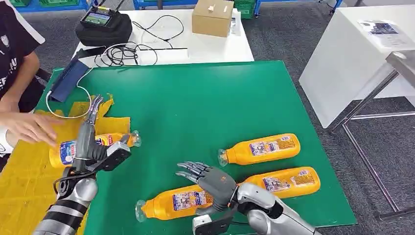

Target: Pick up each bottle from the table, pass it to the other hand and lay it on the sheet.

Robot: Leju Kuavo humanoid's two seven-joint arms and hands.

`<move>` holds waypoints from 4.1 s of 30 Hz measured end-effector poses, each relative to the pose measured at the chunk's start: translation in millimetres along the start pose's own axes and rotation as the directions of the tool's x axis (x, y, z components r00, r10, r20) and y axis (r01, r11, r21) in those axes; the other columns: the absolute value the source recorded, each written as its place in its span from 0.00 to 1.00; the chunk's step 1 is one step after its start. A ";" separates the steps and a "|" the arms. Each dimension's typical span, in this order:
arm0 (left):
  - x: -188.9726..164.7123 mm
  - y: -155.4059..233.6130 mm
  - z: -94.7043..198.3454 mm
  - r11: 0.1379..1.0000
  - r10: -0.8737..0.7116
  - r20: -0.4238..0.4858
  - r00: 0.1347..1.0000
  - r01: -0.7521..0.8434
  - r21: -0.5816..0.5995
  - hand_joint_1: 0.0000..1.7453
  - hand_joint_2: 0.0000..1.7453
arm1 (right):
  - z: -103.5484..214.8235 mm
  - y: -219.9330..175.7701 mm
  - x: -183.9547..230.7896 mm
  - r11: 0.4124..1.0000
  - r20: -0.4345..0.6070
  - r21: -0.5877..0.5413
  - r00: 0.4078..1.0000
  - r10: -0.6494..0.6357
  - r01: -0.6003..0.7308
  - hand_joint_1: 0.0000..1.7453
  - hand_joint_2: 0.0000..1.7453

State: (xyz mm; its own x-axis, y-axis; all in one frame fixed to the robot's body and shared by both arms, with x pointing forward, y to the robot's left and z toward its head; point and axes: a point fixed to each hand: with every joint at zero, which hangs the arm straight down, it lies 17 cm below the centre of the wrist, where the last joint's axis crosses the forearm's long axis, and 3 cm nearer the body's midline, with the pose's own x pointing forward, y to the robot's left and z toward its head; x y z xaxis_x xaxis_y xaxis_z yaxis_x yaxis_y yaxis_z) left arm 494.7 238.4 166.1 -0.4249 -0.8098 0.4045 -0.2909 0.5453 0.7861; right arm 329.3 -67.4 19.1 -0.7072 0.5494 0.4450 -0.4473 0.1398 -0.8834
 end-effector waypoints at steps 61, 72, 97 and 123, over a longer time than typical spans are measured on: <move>35.9 -1.1 9.9 0.987 0.148 -0.037 0.988 -0.145 0.062 0.00 1.00 | -26.2 18.0 -70.3 0.956 -0.307 0.100 0.906 0.292 -0.275 0.99 1.00; 39.4 -2.0 14.8 0.986 0.158 -0.037 0.987 -0.156 0.056 0.00 1.00 | -35.1 2.9 -59.0 0.973 -0.344 -0.005 0.914 0.214 -0.229 1.00 1.00; 73.2 9.2 16.4 0.852 0.522 -0.047 0.852 -0.518 0.074 0.00 1.00 | -22.3 -115.7 -23.0 0.690 -0.110 -0.661 0.872 -0.477 0.295 1.00 1.00; 161.4 11.9 9.5 0.450 0.891 0.035 0.452 -0.872 -0.192 0.00 1.00 | -36.1 -138.2 28.1 0.660 0.074 -0.684 0.930 -0.360 0.310 1.00 1.00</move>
State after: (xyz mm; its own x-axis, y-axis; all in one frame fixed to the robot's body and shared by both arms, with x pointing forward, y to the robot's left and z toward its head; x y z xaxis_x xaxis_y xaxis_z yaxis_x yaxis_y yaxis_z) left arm 414.6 116.2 236.3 -0.4814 0.1273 0.8672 0.4046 0.9100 0.0910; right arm 391.0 -41.6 148.4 -0.5371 0.4000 0.7426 -0.1395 0.8261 -0.5459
